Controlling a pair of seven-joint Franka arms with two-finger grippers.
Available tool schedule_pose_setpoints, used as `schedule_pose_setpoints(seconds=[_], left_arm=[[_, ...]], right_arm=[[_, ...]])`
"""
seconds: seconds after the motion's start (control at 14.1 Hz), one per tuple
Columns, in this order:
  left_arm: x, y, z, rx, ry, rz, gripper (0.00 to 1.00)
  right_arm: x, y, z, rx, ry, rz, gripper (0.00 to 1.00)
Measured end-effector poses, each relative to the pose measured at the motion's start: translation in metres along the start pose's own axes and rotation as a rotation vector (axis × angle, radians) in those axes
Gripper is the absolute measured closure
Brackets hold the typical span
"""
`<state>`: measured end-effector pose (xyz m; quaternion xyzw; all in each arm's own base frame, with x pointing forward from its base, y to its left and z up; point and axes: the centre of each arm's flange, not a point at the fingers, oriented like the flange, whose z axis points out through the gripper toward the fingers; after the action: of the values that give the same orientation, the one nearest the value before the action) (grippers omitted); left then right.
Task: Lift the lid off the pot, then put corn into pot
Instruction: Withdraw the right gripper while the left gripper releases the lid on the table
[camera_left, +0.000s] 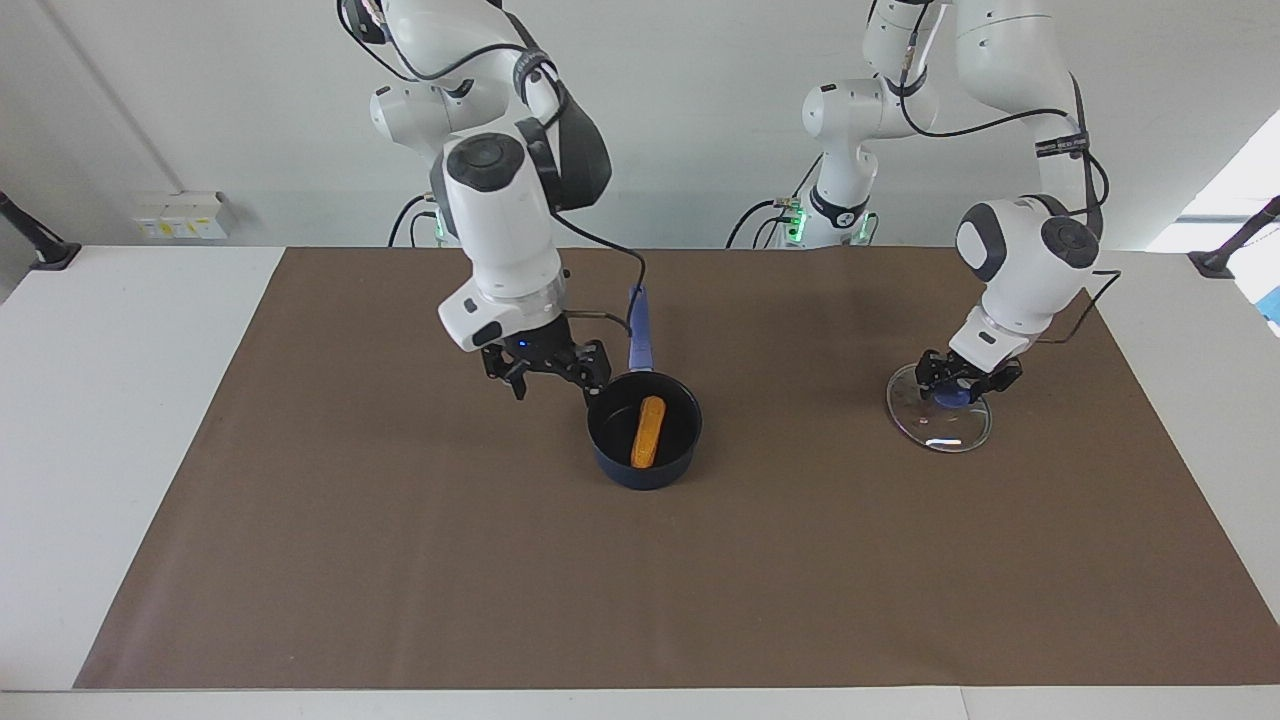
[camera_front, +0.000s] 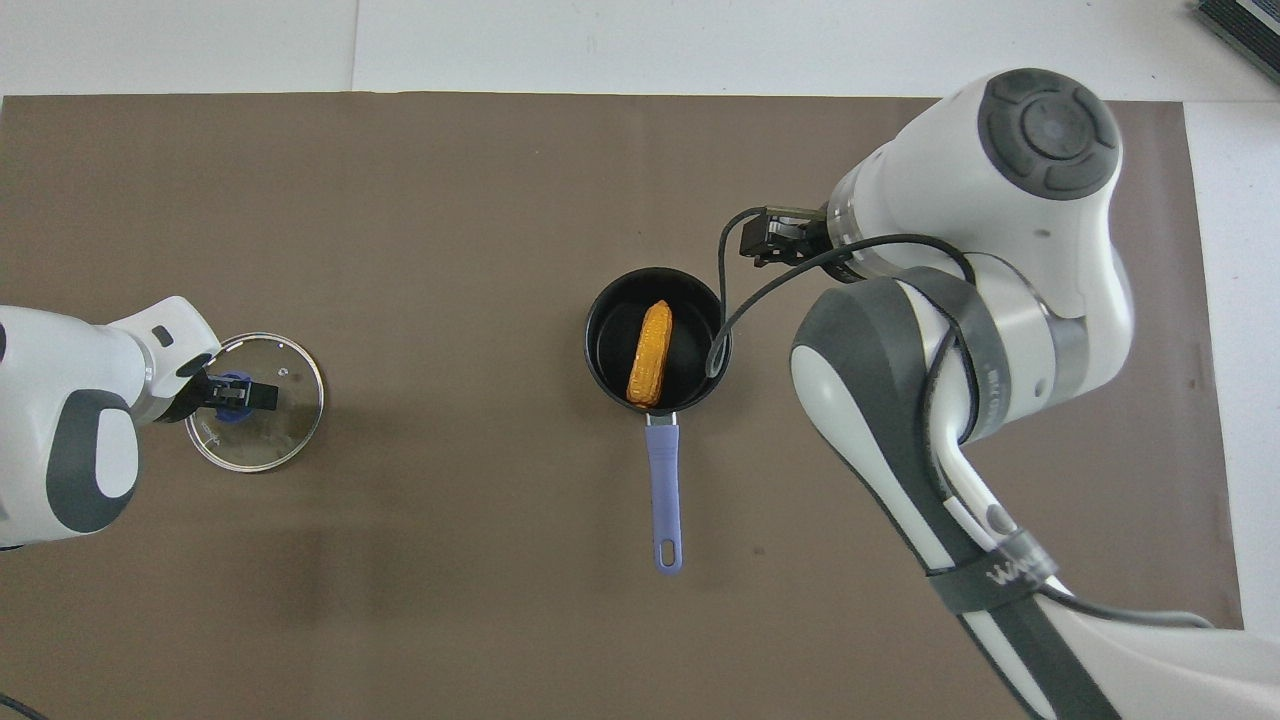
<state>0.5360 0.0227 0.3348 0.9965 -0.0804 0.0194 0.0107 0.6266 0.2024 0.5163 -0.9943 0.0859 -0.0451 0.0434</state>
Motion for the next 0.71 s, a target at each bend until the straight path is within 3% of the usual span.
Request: schedule_pose_setpoints(seconds=[0.14,0.71], left_arm=[[0.008,0.0,-0.017,0.0,0.008,-0.011,0.0],[0.048,0.002,-0.154,-0.018,-0.032,-0.041,0.0]], right_arm=[[0.001,0.031,-0.023,-0.014,-0.029,-0.033,0.0],[-0.011,0.167,-0.119,-0.023,-0.08,-0.07,0.0]])
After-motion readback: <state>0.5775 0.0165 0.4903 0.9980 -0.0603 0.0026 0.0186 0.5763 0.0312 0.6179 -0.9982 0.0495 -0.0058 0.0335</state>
